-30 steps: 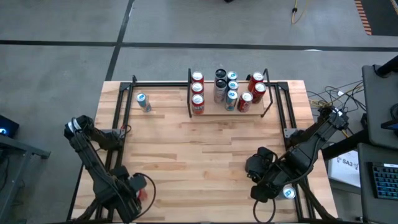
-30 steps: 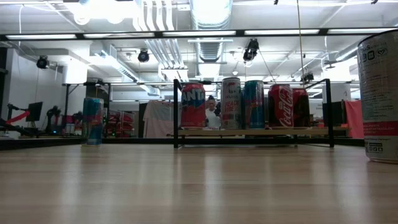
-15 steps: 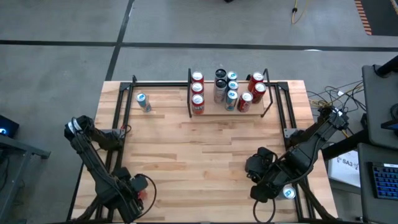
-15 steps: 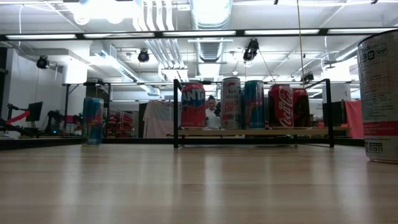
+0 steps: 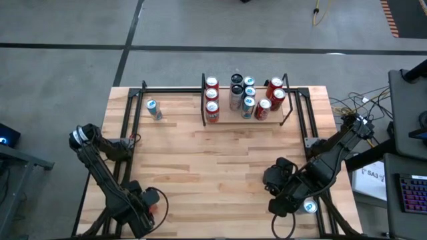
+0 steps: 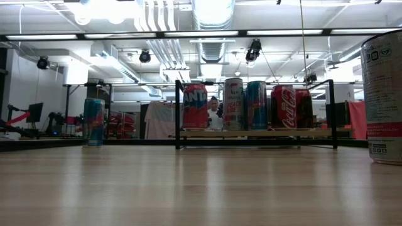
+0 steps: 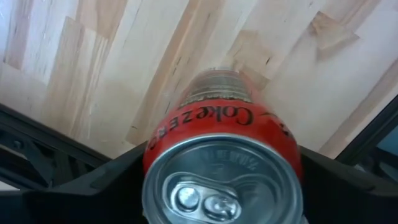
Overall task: Place canned beverage on shelf
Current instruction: Put the dark red soda can on the shelf
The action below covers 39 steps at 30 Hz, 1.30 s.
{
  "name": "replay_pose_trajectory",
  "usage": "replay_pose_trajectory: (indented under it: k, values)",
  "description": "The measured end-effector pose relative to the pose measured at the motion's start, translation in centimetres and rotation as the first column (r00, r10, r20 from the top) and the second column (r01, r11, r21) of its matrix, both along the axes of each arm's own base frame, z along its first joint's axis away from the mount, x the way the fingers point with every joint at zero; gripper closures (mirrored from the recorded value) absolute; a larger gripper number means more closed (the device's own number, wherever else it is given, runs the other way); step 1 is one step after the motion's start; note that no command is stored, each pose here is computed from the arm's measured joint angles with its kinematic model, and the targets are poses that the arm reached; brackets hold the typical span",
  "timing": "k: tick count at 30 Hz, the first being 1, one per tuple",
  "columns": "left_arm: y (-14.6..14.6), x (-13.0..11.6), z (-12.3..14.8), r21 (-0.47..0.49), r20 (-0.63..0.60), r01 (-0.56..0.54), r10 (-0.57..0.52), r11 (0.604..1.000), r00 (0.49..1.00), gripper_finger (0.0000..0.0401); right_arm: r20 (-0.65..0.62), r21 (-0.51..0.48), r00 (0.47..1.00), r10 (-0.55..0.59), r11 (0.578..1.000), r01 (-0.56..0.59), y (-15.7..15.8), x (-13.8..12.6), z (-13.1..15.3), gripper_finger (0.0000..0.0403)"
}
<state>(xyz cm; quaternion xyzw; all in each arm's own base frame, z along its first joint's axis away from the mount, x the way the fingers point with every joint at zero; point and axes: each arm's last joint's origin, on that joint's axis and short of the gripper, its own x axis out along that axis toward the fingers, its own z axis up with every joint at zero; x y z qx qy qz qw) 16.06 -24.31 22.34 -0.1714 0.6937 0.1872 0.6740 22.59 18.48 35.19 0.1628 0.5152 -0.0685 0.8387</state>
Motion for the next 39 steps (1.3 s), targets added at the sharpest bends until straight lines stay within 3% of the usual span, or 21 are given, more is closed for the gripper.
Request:
replay_pose_trajectory:
  k: [3, 11, 16, 23, 30, 34, 39]
  values:
    - [0.0, 0.0, 0.1, -0.002, 0.000, 0.009, -0.009, 1.000, 1.000, 0.0117, 0.001, -0.011, 1.000, 0.001, 1.000, -0.001, 0.1, 0.1, -0.1, 0.0394]
    - [0.3, 1.1, 1.7, 0.022, 0.044, -0.019, 0.018, 1.000, 0.999, 0.0116, 0.025, -0.100, 0.999, 0.046, 0.994, -0.043, 0.6, 1.0, -1.1, 0.0394]
    - [1.9, 3.6, 3.9, 0.071, 0.142, -0.109, 0.098, 0.991, 0.985, 0.0116, 0.108, -0.193, 0.992, 0.072, 0.980, -0.050, 0.9, 1.9, -1.3, 0.0394]
    - [5.2, 8.1, 7.4, 0.143, 0.354, -0.144, 0.085, 0.979, 0.931, 0.0116, 0.196, -0.422, 0.975, 0.109, 0.906, -0.016, 1.2, 3.2, -2.1, 0.0394]
    - [8.5, 11.7, 10.6, 0.167, 0.446, -0.039, -0.041, 0.985, 0.894, 0.0116, 0.261, -0.570, 0.957, 0.126, 0.820, 0.047, 2.4, 5.3, -4.0, 0.0391]
    - [10.1, 12.8, 12.0, 0.193, 0.468, 0.016, -0.106, 0.981, 0.877, 0.0116, 0.284, -0.569, 0.948, 0.144, 0.821, 0.045, 2.9, 6.4, -4.6, 0.0364]
    - [11.1, 13.5, 12.8, 0.225, 0.480, 0.074, -0.176, 0.972, 0.859, 0.0116, 0.303, -0.555, 0.942, 0.140, 0.830, 0.055, 2.7, 7.4, -4.8, 0.0285]
